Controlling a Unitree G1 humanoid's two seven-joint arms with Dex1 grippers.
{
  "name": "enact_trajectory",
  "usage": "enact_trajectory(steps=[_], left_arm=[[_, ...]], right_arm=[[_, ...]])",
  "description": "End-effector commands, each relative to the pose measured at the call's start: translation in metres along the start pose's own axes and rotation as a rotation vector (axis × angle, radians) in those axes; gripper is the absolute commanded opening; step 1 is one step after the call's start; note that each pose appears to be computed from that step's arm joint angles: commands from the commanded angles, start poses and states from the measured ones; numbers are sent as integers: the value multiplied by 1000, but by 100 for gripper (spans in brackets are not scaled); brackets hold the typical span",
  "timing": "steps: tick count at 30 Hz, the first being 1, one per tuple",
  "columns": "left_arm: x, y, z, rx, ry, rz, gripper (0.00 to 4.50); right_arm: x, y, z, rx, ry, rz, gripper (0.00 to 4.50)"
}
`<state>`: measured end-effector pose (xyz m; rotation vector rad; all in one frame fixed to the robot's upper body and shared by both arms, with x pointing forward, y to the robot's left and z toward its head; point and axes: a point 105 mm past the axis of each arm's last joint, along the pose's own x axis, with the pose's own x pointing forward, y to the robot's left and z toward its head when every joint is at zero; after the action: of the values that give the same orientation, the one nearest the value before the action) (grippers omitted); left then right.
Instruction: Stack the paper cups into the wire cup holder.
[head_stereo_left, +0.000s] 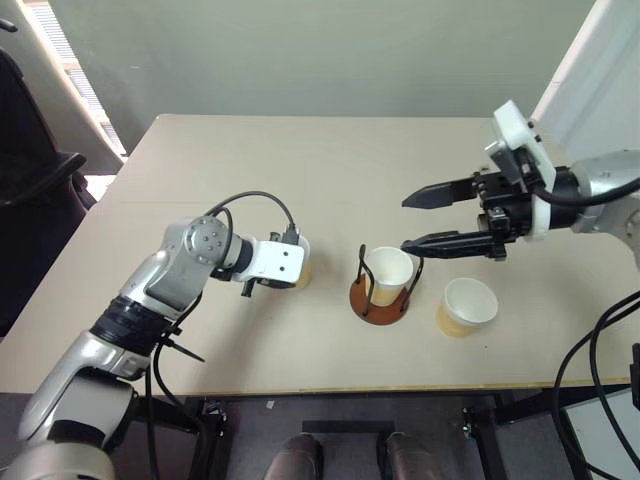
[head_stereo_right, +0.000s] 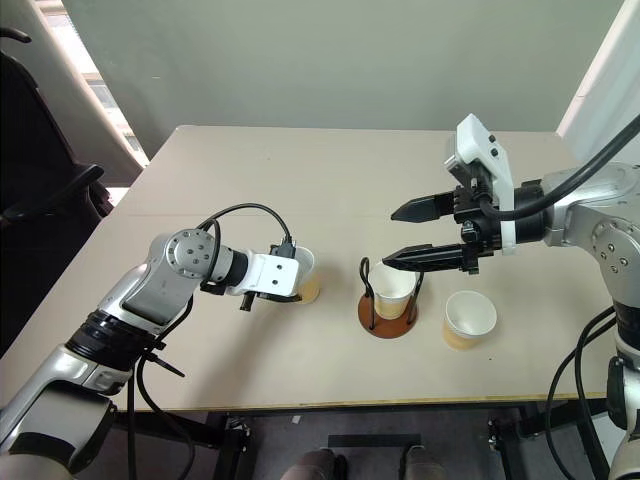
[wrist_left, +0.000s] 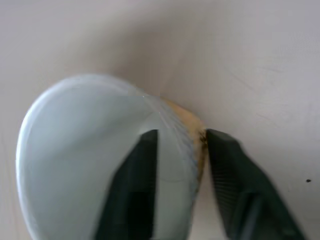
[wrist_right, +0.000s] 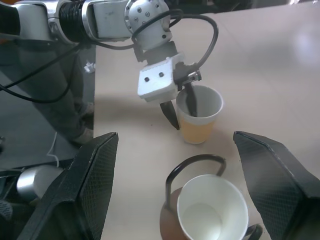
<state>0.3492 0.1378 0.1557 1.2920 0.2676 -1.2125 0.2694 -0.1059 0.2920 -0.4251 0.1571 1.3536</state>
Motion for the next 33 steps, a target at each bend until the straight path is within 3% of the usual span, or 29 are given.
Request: enact_trajectory(steps=[1,2,26,33], left_arm=[[-11,9,6,33,-23,25,28],[-11,8,6,30,-29,17,2],[-39,16,15,64,-67,38,2],[-58,36,27,151,-67,82,2]], right_arm=[[-8,3,9,-60,-22,-19,383],[-8,3,8,-61,-22,-18,383],[-9,-1,8,-133,-54,-11,383],[-19,-2,6,-130,-31,-27,383]])
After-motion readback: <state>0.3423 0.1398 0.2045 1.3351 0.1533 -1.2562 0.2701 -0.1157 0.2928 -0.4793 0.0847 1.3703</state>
